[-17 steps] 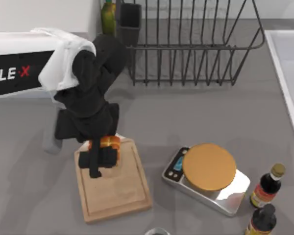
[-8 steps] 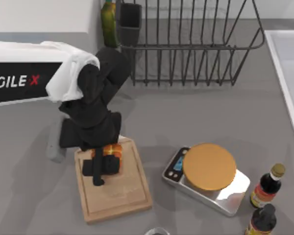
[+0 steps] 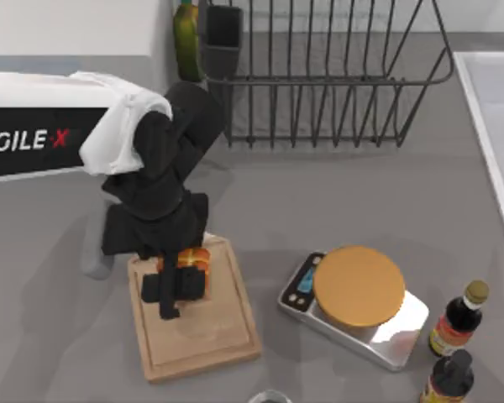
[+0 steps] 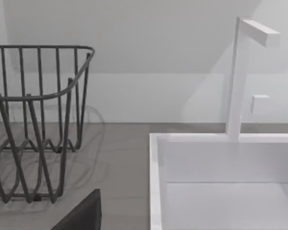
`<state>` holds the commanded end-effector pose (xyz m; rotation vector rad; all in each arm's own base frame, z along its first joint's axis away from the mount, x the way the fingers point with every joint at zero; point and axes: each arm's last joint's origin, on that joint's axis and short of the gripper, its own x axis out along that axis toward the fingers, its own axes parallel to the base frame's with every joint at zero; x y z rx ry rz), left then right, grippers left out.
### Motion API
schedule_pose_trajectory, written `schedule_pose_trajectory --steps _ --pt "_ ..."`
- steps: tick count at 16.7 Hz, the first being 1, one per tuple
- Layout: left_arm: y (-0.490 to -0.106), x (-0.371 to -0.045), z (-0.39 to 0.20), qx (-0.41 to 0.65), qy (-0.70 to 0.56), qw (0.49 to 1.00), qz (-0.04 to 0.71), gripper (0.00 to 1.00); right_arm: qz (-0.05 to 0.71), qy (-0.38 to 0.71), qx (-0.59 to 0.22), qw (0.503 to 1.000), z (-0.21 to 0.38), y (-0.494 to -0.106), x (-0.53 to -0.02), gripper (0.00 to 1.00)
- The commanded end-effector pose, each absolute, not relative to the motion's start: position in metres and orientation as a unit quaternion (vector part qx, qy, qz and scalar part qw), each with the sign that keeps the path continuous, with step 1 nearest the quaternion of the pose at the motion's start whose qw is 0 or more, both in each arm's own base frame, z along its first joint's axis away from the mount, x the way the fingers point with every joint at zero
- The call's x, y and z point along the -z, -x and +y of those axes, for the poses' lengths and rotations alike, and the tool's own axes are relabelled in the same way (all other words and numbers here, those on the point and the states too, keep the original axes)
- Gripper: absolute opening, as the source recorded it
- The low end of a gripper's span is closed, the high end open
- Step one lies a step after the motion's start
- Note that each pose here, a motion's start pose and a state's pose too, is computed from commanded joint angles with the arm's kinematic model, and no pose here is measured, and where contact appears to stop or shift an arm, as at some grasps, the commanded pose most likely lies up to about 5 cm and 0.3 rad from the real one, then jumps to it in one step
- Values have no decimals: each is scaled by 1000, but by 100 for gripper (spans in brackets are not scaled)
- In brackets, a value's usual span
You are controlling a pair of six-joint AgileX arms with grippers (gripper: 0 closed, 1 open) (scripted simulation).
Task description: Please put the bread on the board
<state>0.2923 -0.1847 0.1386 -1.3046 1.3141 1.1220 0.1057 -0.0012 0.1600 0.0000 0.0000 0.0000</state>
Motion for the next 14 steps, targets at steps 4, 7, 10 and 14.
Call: schedule_pose_trajectory --steps 4,7,10,14 --pt "-292 -139 -185 -458 532 469 536 68 0 0 0 1000 -1 -106 -160 100" --pt "-292 -139 -185 -458 532 469 536 90 0 0 0 1000 -1 -106 -160 100" --pt "-292 -139 -185 -458 532 469 536 100 0 0 0 1000 -1 -106 -160 100" --pt "-292 -139 -185 -458 532 469 536 100 0 0 0 1000 -1 -106 -160 100"
